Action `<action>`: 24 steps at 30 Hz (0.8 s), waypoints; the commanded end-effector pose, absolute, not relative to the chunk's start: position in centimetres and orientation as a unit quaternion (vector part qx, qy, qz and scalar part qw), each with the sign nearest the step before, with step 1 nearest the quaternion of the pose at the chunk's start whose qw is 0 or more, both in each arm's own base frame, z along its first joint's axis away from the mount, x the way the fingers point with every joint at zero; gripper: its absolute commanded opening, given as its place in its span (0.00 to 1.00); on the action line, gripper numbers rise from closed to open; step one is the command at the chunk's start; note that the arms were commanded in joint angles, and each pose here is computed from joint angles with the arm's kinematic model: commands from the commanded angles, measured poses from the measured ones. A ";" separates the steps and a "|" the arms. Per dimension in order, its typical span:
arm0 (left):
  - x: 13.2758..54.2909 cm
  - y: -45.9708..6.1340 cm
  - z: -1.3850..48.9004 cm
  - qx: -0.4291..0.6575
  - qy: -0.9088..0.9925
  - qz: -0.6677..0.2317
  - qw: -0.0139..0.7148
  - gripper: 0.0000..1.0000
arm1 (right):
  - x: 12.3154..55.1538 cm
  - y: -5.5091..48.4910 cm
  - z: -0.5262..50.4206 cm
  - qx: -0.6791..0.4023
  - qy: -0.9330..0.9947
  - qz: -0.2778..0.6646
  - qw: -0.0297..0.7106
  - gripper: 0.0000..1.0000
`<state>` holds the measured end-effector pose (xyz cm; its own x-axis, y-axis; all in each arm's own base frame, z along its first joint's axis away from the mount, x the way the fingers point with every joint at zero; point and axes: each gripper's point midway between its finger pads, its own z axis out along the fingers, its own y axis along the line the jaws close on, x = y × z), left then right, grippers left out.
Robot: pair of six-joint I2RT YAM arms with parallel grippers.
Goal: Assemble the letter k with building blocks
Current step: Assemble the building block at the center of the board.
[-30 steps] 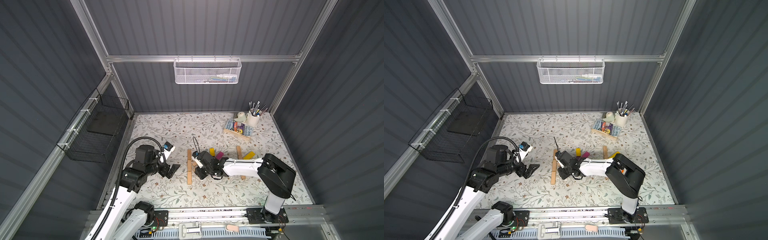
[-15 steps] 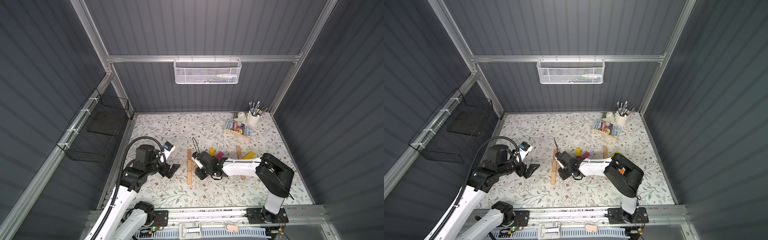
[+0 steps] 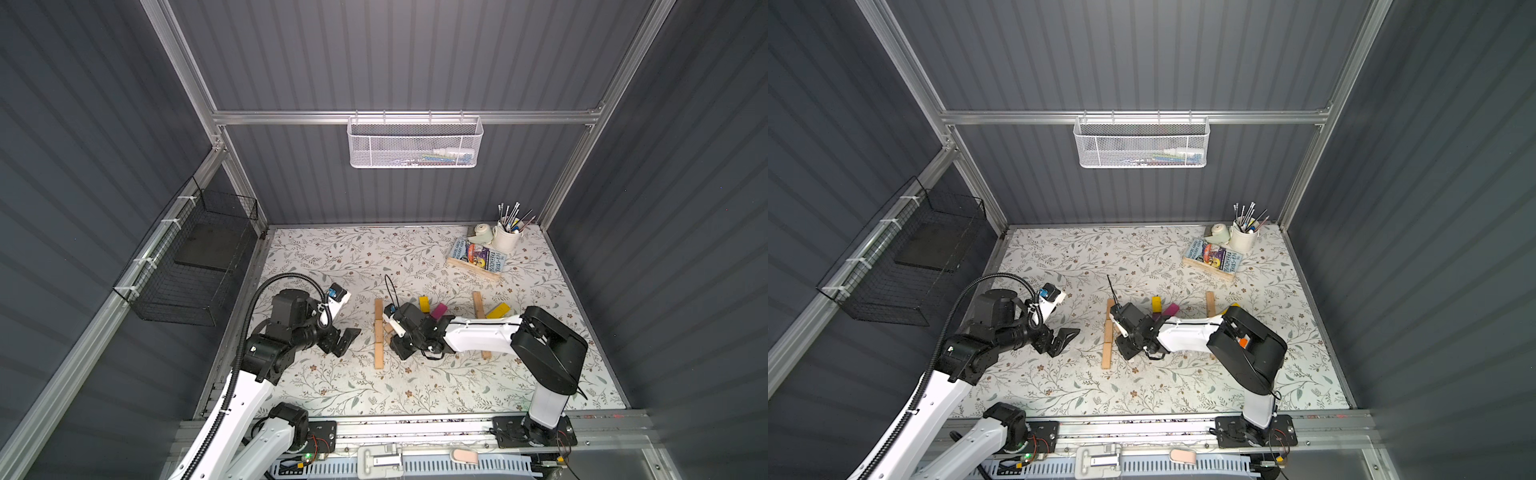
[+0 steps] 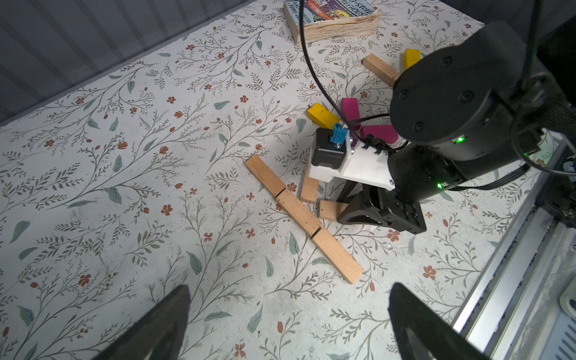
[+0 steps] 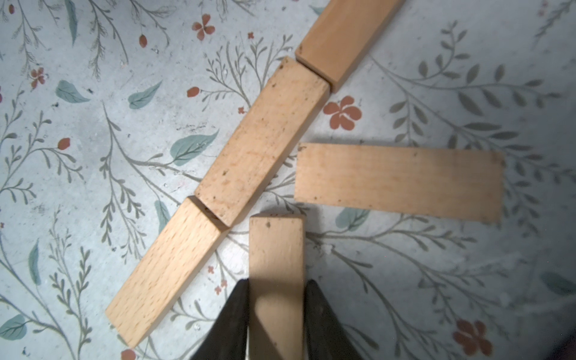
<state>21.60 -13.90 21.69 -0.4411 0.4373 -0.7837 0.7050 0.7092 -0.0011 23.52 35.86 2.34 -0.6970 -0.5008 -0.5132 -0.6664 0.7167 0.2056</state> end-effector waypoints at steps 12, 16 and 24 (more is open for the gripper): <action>21.6 -14.0 21.6 0.350 0.829 -0.166 0.403 1.00 | 24.0 36.4 2.2 -0.324 0.899 0.195 0.219 0.33; 21.6 -13.9 21.5 0.350 0.830 -0.166 0.402 1.00 | 24.0 36.5 2.1 -0.324 0.900 0.195 0.217 0.33; 21.6 -14.0 21.5 0.350 0.829 -0.166 0.402 0.99 | 24.1 36.6 2.3 -0.323 0.899 0.198 0.221 0.33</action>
<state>21.59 -13.90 21.67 -0.4414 0.4378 -0.7833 0.7051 0.7091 -0.0011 23.62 36.10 2.33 -0.6950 -0.4974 -0.5192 -0.6679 0.7140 0.2100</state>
